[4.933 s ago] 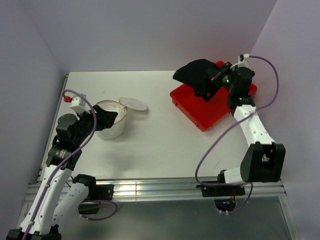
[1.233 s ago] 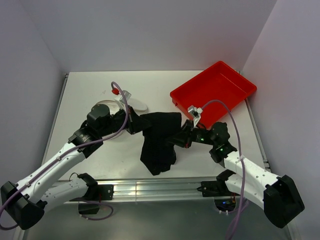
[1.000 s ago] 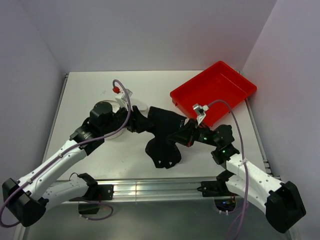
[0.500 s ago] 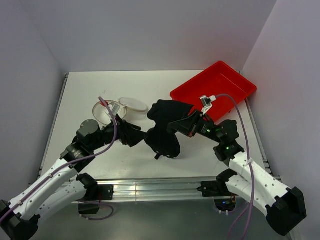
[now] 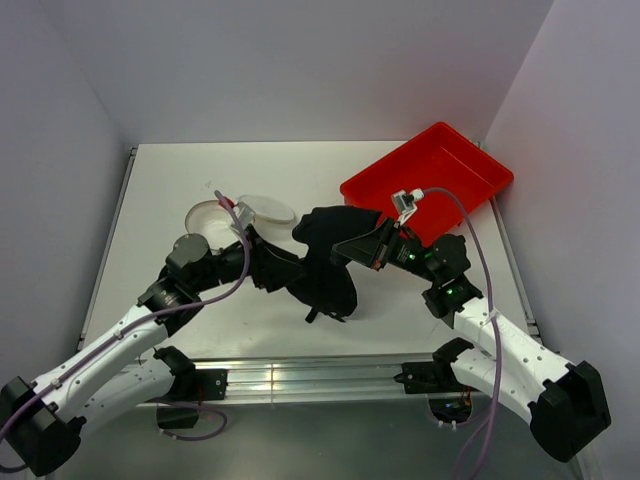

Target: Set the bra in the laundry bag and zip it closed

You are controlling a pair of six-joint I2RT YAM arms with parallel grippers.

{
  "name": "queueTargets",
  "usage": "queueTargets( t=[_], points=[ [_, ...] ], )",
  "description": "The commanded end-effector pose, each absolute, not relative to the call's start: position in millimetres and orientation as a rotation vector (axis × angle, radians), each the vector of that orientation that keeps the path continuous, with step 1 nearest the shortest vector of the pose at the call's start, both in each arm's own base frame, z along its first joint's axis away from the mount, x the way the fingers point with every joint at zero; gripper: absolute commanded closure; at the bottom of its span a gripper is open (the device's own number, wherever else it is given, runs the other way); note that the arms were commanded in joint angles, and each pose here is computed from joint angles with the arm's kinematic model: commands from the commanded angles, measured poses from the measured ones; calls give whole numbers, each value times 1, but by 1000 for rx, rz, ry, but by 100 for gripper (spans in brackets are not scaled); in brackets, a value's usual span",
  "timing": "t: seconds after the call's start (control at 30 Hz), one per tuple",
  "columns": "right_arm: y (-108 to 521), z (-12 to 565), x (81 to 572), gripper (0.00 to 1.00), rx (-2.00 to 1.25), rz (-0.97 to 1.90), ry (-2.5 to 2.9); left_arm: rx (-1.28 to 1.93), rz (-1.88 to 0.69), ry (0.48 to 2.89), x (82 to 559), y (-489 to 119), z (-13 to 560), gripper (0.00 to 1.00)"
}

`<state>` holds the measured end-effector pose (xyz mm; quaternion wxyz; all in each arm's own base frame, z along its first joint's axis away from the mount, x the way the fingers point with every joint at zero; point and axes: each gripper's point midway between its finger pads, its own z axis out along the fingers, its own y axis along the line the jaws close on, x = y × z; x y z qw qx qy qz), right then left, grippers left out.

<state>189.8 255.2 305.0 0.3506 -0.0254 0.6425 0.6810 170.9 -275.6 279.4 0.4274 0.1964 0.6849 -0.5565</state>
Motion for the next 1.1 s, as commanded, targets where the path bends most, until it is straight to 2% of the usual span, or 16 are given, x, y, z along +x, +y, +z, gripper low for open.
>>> queueTargets(
  t=[0.0,0.17,0.23,0.27,0.3,0.33,0.37,0.7,0.8,0.83,0.87,0.9,1.0,1.07],
  points=[
    [255,343,184,100,-125,1815,1544,536,-1423,1639,168,-284,294,32],
    [257,341,183,100,-123,1837,1550,544,-1407,1640,167,-290,293,35],
    [257,338,184,100,-112,1840,1561,567,-1417,1641,163,-295,293,45],
    [258,337,185,100,-110,1841,1562,572,-1419,1637,163,-296,295,54],
    [257,336,185,100,-107,1840,1561,576,-1423,1638,162,-298,296,84],
    [257,335,186,100,-100,1837,1564,575,-1424,1639,161,-297,296,94],
    [257,333,186,100,-93,1833,1568,575,-1422,1638,161,-297,297,100],
    [249,318,193,100,-60,1782,1613,546,-1410,1578,155,-286,322,100],
    [247,322,189,100,-70,1796,1604,503,-1321,1616,165,-278,315,99],
    [247,325,188,100,-79,1800,1596,455,-1257,1636,176,-273,310,92],
    [247,327,186,100,-87,1804,1591,437,-1219,1649,181,-270,308,79],
    [246,330,184,100,-94,1809,1585,430,-1175,1694,185,-268,297,61],
    [246,335,180,100,-107,1823,1575,448,-1187,1680,182,-270,297,44],
    [247,340,177,100,-125,1845,1555,458,-1187,1661,182,-271,300,41]
  ],
)
